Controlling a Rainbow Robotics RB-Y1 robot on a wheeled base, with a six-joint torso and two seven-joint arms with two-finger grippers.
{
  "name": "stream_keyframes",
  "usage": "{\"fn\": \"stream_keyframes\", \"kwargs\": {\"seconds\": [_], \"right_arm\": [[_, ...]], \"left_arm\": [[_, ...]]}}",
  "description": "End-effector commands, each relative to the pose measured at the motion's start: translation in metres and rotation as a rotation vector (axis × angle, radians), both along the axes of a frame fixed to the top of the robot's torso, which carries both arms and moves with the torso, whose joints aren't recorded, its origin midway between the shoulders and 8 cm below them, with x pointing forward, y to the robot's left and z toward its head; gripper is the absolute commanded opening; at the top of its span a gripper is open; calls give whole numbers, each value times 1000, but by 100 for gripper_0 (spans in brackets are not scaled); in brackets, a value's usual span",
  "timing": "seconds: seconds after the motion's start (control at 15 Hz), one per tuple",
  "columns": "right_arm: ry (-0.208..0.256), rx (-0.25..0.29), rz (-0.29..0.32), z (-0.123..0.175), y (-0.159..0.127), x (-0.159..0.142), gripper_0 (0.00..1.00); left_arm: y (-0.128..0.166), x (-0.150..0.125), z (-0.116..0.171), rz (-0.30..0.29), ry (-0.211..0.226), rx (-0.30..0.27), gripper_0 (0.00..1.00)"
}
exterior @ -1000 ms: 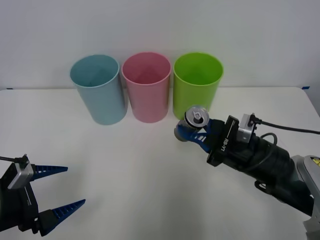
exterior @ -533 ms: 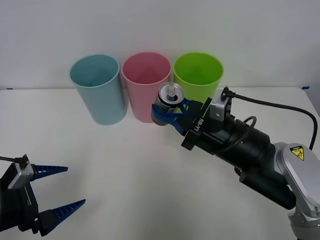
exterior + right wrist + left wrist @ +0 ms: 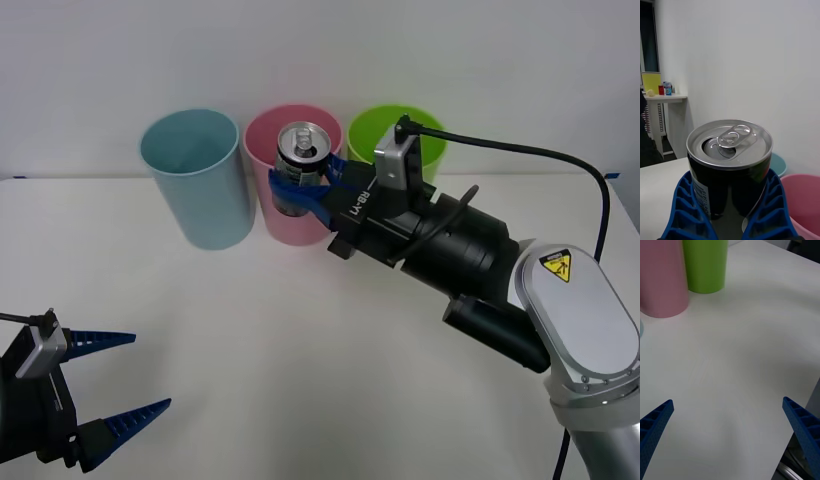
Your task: Put cans in the blue bin and PET bottles in the pink bin and trash in the green bin.
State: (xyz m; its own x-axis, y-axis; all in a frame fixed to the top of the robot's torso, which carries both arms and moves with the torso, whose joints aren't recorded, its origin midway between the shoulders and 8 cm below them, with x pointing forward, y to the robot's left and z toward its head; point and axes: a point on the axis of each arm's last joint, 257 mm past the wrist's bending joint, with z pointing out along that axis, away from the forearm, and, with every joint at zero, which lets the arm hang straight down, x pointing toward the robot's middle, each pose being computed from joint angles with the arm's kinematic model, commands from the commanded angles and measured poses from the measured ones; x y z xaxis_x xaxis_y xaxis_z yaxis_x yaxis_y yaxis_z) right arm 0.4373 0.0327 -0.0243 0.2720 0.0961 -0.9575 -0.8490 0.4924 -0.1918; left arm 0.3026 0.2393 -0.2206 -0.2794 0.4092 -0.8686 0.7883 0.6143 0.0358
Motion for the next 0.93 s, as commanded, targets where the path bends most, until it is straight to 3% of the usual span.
{"fn": "stream_keyframes", "kwargs": {"seconds": [0.07,0.47,0.93], "right_arm": [[9,-8,-10,7,13,6,0],[42,3,-58,8,49,33,0],[46,-17,-101,4,87,69,0]], "left_arm": [[0,0,0,0,0,0,100],[0,0,0,0,0,0,100],[0,0,0,0,0,0,100]]}}
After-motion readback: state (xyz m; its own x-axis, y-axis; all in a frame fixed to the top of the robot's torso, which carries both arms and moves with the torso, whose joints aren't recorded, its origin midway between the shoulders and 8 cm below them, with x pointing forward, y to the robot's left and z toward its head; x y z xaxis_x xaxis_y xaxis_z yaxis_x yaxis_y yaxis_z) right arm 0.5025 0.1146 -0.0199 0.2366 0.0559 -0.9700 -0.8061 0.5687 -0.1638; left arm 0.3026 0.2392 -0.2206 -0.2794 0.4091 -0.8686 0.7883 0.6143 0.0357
